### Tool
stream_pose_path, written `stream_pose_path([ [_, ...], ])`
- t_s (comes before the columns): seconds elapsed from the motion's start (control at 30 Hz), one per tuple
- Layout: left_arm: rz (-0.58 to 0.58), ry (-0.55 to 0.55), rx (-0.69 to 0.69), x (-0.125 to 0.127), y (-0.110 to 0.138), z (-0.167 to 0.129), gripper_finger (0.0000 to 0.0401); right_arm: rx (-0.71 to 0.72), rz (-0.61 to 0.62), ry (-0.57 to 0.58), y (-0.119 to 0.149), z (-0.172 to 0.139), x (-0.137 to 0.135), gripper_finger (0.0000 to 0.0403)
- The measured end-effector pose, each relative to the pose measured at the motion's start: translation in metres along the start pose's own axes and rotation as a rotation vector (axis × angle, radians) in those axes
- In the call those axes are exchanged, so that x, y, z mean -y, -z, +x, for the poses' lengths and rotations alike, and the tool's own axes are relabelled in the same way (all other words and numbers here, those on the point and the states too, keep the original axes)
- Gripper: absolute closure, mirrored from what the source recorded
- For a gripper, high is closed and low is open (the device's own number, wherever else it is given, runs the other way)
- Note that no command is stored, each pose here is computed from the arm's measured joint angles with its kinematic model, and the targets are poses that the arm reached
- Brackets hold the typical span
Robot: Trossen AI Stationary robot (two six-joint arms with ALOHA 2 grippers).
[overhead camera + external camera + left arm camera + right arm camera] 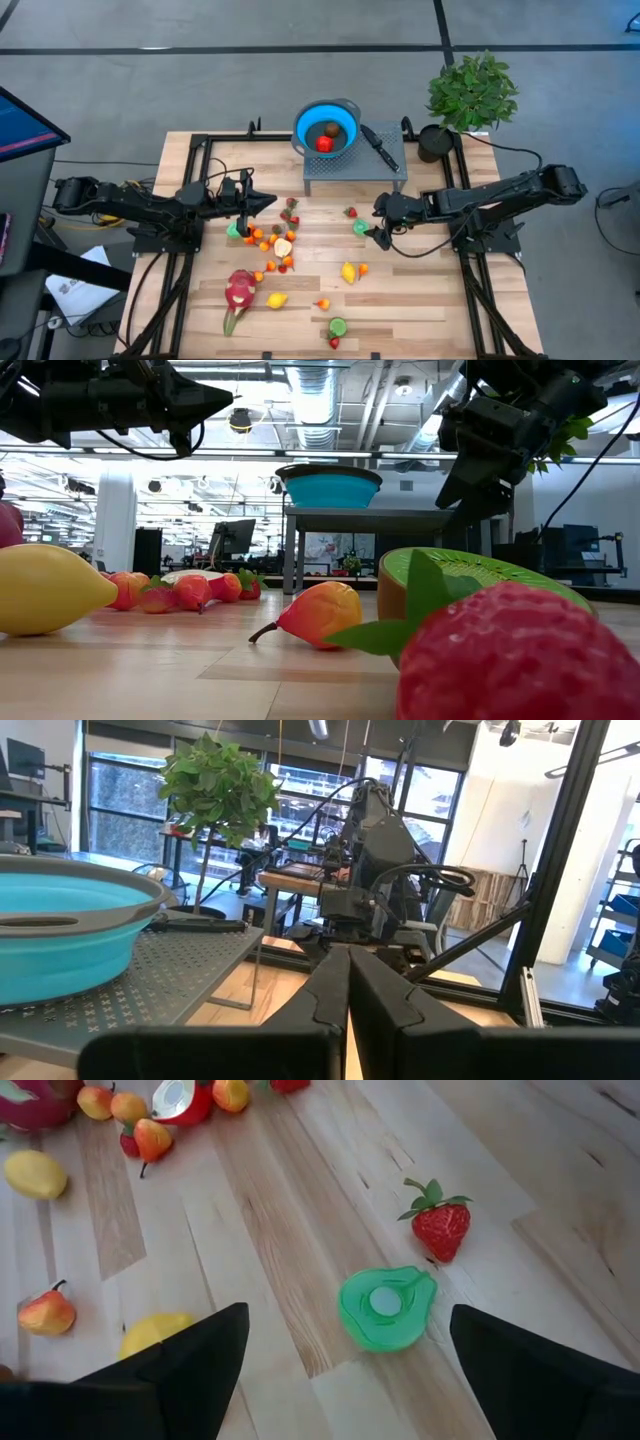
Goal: Pick & Place Fruit
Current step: Put the right green pear into the strainer bowl
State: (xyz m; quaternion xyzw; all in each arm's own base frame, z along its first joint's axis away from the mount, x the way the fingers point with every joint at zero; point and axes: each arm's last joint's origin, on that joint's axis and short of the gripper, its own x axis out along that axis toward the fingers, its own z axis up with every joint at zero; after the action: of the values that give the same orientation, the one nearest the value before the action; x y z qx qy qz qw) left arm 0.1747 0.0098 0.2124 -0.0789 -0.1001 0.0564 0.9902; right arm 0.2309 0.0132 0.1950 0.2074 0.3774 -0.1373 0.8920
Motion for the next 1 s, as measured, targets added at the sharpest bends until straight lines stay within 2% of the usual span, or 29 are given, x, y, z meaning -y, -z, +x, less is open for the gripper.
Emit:
stream_pose_path([
  [0.23, 0.000, 0.000, 0.000, 0.000, 0.000, 0.000, 0.0400, 0.003, 0.000, -0.003, 0.000, 0.000, 0.000, 0.0066],
  [0.77, 0.000, 0.005, 0.000, 0.000, 0.000, 0.000, 0.0400, 0.110, 0.005, -0.085, -0.013, -0.003, -0.010, 0.0072],
  [1.0, 0.000, 0.005, 0.000, 0.000, 0.000, 0.000, 0.0400, 0.137, -0.082, -0.137, -0.020, -0.011, -0.026, 0.0072],
])
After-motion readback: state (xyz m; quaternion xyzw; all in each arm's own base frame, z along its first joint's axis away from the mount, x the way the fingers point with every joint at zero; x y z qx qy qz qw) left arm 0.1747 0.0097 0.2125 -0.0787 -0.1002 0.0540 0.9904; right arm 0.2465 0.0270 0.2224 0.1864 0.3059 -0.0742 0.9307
